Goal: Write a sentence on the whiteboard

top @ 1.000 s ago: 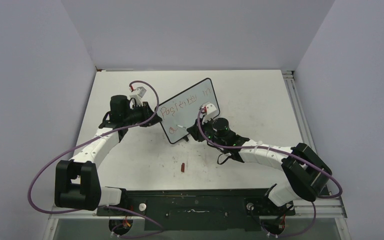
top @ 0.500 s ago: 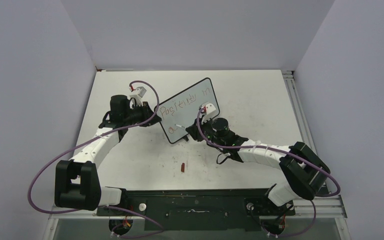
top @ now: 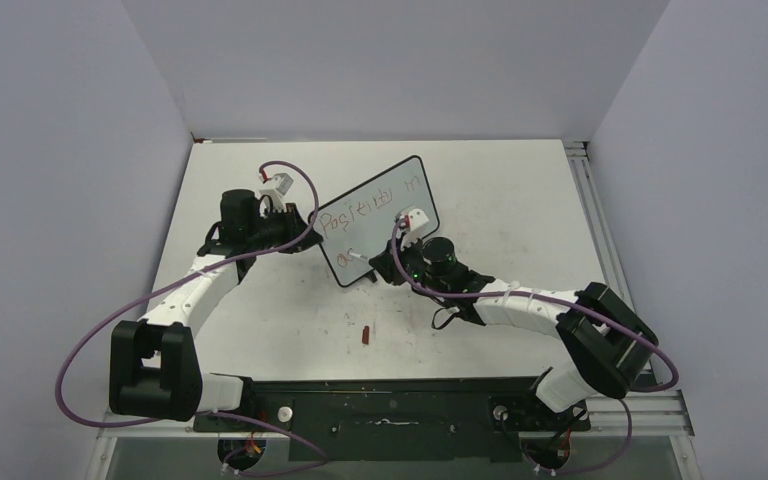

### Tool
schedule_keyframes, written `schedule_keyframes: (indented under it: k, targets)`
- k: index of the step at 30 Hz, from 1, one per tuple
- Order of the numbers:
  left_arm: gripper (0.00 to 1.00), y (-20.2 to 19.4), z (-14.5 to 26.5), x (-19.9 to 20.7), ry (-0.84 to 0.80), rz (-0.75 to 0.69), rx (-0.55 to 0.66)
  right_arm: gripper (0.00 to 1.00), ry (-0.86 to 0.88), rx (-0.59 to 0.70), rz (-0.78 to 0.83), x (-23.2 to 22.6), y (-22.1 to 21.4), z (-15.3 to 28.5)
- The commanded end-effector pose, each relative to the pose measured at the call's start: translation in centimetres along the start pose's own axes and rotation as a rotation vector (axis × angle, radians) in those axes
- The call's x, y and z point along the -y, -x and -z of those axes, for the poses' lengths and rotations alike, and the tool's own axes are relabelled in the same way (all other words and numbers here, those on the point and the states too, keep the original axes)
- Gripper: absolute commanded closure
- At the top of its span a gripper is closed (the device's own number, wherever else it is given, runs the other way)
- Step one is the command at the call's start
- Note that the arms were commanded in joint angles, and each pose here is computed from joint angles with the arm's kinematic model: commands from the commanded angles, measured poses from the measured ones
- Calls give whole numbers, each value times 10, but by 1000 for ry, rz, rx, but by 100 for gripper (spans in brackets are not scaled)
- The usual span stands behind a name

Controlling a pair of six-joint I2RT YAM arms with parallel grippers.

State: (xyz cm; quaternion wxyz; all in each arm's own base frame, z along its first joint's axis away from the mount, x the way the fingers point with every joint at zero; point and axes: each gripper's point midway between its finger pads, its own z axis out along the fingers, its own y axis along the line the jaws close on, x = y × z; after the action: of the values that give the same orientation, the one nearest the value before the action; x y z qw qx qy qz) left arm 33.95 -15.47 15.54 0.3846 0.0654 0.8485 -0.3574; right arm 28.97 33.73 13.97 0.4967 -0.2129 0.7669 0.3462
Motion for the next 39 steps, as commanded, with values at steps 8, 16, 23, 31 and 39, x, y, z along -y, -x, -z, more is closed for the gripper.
schedule_keyframes:
  k: [8,16,23,31,39]
  targets:
    - [92,21,3,13,-24,-38,44,95,-43,-1,30,7,-9,1]
    - [92,22,4,13,-24,-40,45,95,-96,8,23,17,-10,5]
    - [92,22,4,13,-24,-41,48,95,-148,26,16,26,-6,9]
    - [92,22,4,13,-23,-46,48,95,-182,51,11,31,0,11]
    - [95,21,5,11,-13,-51,45,95,-156,57,23,26,5,9]
